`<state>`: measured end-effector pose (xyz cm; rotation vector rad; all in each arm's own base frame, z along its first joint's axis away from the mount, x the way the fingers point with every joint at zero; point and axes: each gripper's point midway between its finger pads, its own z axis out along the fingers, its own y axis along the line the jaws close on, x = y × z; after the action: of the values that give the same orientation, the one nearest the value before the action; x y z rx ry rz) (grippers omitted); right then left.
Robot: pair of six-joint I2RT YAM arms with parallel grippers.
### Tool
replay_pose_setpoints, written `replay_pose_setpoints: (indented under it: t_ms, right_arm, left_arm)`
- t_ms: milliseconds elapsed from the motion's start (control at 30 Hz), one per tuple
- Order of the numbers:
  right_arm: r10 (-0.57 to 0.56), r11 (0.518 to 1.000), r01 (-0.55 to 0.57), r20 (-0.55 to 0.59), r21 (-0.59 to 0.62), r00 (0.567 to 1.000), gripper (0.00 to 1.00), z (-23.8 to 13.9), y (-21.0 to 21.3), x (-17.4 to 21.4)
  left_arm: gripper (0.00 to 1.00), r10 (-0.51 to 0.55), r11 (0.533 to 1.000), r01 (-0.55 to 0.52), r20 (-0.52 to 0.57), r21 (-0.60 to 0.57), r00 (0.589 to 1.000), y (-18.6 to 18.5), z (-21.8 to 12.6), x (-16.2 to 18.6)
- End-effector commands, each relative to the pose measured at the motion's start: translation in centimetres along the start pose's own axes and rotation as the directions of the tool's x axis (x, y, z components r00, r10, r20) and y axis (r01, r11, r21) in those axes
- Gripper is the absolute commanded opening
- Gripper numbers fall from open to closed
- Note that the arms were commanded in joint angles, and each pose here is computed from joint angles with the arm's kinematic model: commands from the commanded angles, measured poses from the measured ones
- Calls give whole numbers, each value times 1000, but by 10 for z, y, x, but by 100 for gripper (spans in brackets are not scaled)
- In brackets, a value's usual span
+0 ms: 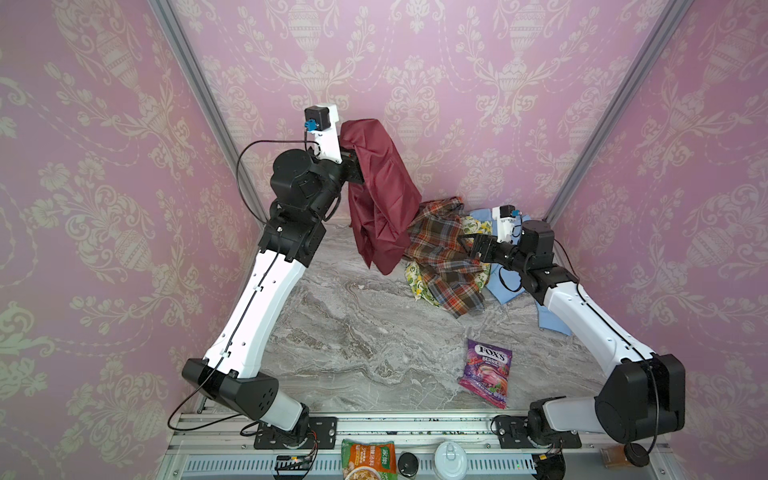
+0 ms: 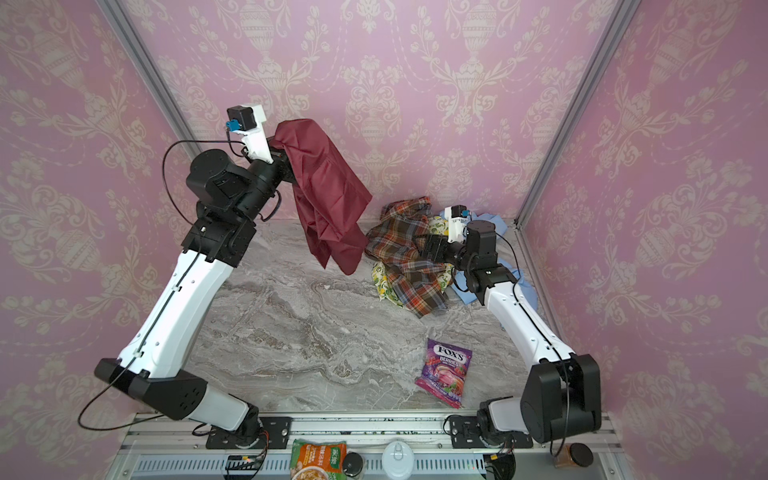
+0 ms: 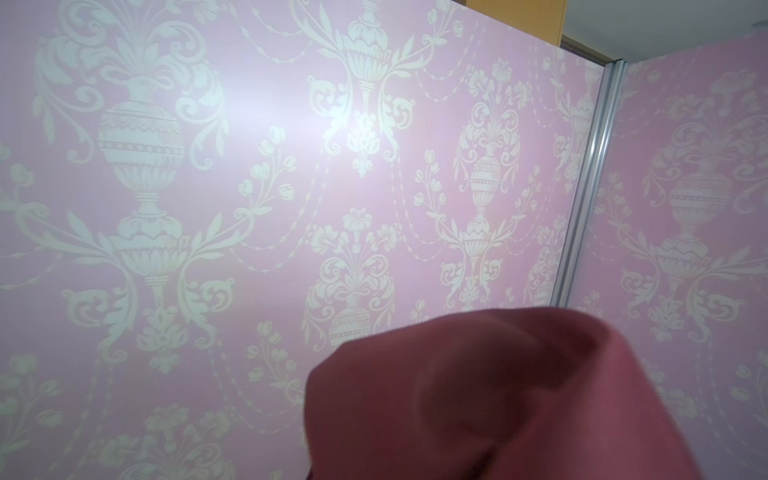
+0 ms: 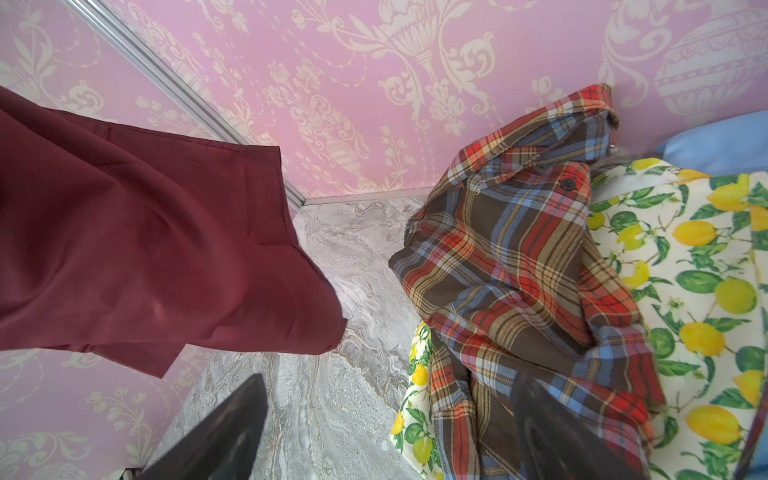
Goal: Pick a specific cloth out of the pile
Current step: 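Carry the maroon cloth off with the left gripper while the right gripper lowers, then lower the maroon cloth onto the table beside the pile with the left gripper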
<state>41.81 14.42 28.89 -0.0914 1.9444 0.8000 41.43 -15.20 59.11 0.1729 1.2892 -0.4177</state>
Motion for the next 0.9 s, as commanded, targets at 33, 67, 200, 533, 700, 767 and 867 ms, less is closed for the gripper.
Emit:
replay_pose_setpoints:
  t_ms: [33,67,200,533,700,767,867]
  right_arm:
    - [-56,998,56,30,-10,998,92,4,8,1]
    - [-57,998,58,31,-19,998,93,5,11,2]
    - [-84,995,85,23,-44,996,93,9,23,8]
    - [-57,992,59,22,-113,998,92,19,40,21]
    - [-59,990,61,18,-128,998,92,24,42,28]
    - [-52,991,53,11,-122,999,92,28,38,32]
    - [-40,991,39,-5,-128,999,92,33,35,38]
  left_arm:
    - [0,41,994,-37,34,-107,999,21,-32,-25]
    - [0,47,991,-43,26,-126,999,23,-38,-25]
    - [0,49,978,-49,-3,-204,999,36,-65,-23]
    - [0,61,917,-104,-121,-385,991,64,-137,-7]
    - [0,52,873,-144,-203,-466,978,83,-148,30]
    - [0,65,833,-207,-280,-513,958,99,-141,58]
    - [0,35,797,-246,-364,-552,931,130,-122,101]
